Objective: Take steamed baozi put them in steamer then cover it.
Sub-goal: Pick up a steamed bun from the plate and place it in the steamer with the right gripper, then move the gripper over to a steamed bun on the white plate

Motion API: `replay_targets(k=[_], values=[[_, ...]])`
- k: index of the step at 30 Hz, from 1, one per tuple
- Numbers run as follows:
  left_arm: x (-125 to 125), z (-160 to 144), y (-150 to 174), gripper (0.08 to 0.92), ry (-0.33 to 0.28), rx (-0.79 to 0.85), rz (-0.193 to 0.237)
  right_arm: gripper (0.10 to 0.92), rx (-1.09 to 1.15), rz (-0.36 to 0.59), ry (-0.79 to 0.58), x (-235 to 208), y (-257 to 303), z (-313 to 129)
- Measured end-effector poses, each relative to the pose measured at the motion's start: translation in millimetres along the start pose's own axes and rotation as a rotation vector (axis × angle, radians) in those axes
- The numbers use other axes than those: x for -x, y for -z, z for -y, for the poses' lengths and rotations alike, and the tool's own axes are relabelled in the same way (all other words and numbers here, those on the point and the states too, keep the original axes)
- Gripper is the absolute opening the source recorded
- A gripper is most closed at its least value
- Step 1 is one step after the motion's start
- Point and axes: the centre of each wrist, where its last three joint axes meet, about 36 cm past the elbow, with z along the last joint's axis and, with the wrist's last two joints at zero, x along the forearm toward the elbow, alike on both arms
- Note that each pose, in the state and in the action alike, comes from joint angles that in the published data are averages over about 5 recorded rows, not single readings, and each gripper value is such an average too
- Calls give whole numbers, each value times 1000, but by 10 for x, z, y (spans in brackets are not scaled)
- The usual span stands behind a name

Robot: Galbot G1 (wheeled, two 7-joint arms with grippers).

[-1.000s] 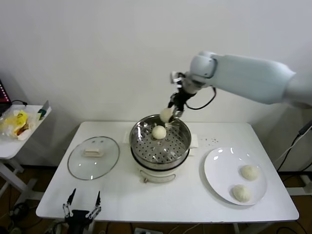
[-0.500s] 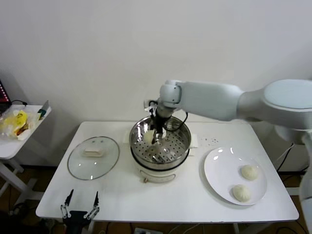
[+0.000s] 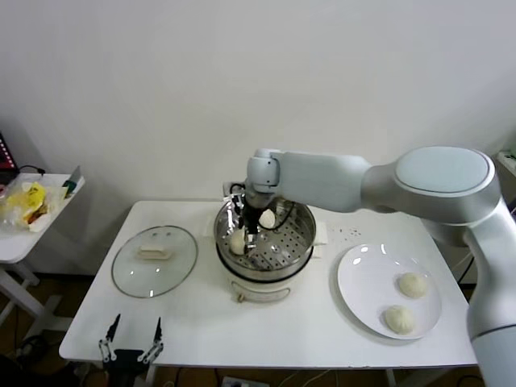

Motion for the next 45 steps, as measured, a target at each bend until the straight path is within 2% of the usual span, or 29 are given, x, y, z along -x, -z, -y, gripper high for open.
replay_targets(k=[5,12,17,22,27,33,45], values=[[17,-4,30,823,5,-2,6,823,-5,-1,1,-240,-97,32],[19,25,44,823,4,-7,7,823,8,-23,-12,-853,-553,-34],[24,25,43,823,3,-5,5,823,37,-67,-28,-1275,-1077,-286],[42,19,53,823,4,-2,5,823,74,-103,-17,-1467,-1665,-665],[34,6,49,823,6,2,-1,823,124,-121,0,-1383,-2232,-1087],[10,-12,49,823,11,11,-5,823,169,-121,31,-1030,-2763,-1573],[-38,5,17,823,25,10,-24,823,196,-171,99,-335,-3387,-2203]])
